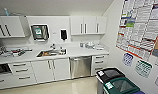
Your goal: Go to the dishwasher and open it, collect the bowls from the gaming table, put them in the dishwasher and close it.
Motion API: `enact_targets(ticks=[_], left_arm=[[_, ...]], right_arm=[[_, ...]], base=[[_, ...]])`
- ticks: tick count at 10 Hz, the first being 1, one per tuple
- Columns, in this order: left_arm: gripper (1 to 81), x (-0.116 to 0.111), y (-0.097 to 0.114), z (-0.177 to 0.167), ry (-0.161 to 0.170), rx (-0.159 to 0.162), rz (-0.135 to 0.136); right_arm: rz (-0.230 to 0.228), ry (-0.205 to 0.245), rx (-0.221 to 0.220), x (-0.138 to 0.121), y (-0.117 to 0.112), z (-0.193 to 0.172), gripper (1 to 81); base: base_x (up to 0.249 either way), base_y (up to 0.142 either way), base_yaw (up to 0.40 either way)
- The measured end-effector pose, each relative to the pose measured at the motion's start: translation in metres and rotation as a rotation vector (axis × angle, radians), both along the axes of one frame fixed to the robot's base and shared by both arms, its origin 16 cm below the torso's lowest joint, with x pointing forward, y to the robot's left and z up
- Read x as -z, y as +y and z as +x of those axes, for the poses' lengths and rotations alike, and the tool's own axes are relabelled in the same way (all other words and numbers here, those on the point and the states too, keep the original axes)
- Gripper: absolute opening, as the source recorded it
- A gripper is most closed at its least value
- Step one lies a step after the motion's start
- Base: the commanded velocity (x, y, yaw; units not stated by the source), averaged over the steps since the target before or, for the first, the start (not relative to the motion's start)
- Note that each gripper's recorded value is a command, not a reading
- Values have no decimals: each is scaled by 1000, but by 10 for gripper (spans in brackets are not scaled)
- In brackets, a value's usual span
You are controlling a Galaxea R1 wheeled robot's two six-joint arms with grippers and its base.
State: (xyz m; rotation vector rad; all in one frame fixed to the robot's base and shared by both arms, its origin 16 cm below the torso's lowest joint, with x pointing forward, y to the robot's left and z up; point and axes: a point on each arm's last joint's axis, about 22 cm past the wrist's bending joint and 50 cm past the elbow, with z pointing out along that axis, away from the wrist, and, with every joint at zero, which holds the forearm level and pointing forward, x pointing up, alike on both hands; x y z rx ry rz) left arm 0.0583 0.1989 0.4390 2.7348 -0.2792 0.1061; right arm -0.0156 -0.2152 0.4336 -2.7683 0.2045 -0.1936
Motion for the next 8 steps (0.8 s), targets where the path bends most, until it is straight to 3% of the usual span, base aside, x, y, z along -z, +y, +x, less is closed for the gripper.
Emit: enact_targets(ticks=[4, 6, 8], left_arm=[[811, 0, -1, -4, 2, 0, -2], [811, 1, 13, 6, -12, -3, 18], [811, 0, -6, -2, 2, 0, -7]], right_arm=[[0, 1, 0, 0, 0, -2, 811], [18, -15, -3, -2, 12, 8, 811], [0, -3, -6, -1, -1, 1, 811]], base=[[99, 0, 0], [100, 0, 0], [100, 0, 0]])
